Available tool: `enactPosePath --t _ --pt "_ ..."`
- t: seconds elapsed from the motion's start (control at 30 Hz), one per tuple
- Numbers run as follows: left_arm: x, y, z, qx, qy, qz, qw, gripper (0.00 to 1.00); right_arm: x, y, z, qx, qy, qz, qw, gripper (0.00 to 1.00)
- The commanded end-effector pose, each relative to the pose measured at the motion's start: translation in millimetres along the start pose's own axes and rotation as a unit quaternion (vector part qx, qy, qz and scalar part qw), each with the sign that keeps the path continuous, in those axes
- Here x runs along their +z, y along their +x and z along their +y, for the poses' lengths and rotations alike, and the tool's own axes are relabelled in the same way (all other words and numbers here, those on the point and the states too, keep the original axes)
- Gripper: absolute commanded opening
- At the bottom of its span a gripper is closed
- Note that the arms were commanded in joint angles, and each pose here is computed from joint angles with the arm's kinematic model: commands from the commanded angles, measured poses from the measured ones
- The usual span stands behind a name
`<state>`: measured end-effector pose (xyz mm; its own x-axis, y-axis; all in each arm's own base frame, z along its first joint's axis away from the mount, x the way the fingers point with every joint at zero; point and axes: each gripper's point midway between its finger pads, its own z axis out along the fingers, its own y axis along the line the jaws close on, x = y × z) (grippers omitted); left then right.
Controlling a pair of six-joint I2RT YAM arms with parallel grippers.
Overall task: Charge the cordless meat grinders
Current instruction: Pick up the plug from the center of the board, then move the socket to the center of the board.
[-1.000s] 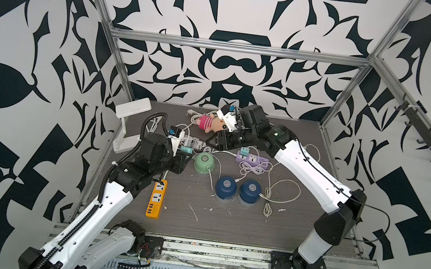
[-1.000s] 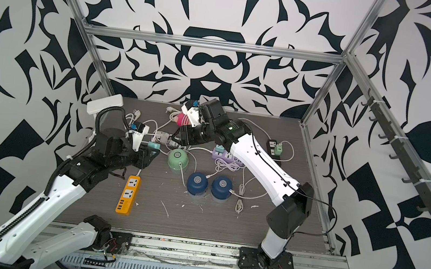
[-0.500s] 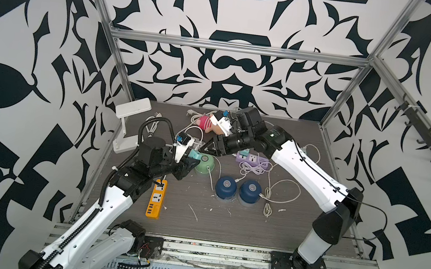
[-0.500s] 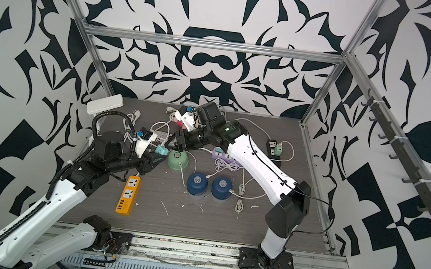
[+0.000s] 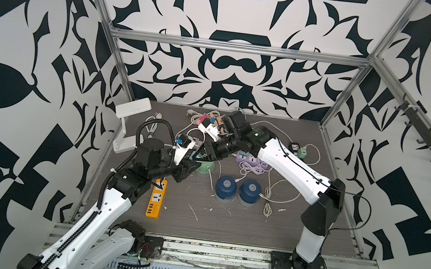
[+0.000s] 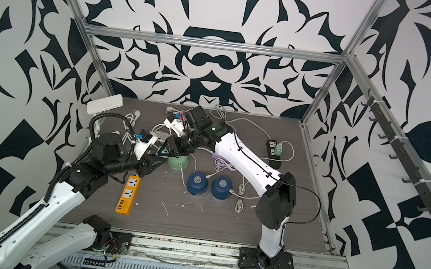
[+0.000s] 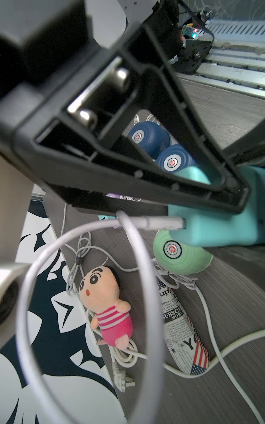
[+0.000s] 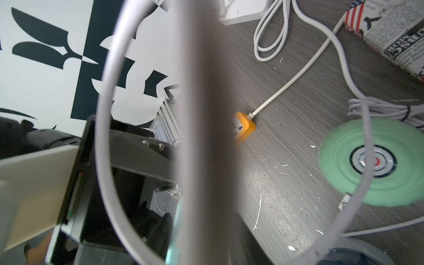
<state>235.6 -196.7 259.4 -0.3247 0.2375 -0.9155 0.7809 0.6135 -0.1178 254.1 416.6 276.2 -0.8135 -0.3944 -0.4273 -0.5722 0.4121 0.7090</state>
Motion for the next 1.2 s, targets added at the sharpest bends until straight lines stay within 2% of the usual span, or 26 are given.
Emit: enactPosePath --t 0.0,0.13,0.23,0.27,0.3,0.4,0.53,0.63,0.73,0.8,0.9,1.0,1.17 --pt "-4.2 -8.2 -12.9 0.021 0.029 -0.022 0.999 0.24 -8.4 -11.4 11.1 -0.017 -0.01 -0.017 1.0 0.37" --pt "-4.9 -9.3 -13.5 0.021 0.031 -0.023 0.999 0.24 -8.2 -10.4 13.5 -0.018 -0.018 -0.014 1.0 0.26" --pt "-5.8 -11.1 -11.4 0.019 0.023 -0.024 0.999 0.27 -8.2 -8.7 15.6 -0.021 -0.025 -0.012 0.999 0.09" --pt "-6.2 -11.9 -10.0 0.016 0.019 -0.025 0.999 0.34 -8.9 -8.9 17.4 -0.022 -0.029 -0.013 0.999 0.02" --pt "-6.9 -13.5 -7.5 0.011 0.01 -0.027 1.0 0.47 -9.2 -8.9 17.3 -0.022 -0.03 -0.014 0.999 0.0" --pt "-11.0 -18.0 6.1 -0.011 -0.033 -0.032 0.999 1.0 -13.2 -11.0 13.0 -0.025 -0.013 -0.028 0.999 0.0" --pt "-17.4 -17.1 24.4 -0.047 -0.091 -0.039 0.994 1.0 -34.0 -24.5 -19.6 -0.017 0.083 -0.085 0.993 0.0" --pt "-22.2 -6.0 50.5 -0.128 -0.166 -0.033 0.977 0.99 -62.2 -32.1 -60.2 -0.009 0.198 -0.139 0.97 0.0" --pt "-30.6 19.1 76.7 -0.228 -0.252 0.004 0.94 1.0 -82.5 -30.5 -87.8 0.01 0.252 -0.171 0.953 0.0" --pt "-43.1 48.4 95.1 -0.287 -0.332 0.045 0.898 0.99 -88.6 -26.3 -95.3 0.015 0.263 -0.181 0.947 0.0" --pt "-59.6 98.7 111.5 -0.346 -0.425 0.087 0.832 1.0 -88.2 -19.5 -96.2 0.018 0.259 -0.18 0.949 0.0" --pt "-66.2 141.2 116.9 -0.387 -0.47 0.092 0.788 1.0 -81.0 -14.3 -91.9 0.022 0.234 -0.179 0.955 0.0" --pt "-78.2 195.5 121.6 -0.463 -0.501 0.089 0.726 0.99 -71.6 -6.1 -88.0 0.019 0.226 -0.167 0.96 0.0"
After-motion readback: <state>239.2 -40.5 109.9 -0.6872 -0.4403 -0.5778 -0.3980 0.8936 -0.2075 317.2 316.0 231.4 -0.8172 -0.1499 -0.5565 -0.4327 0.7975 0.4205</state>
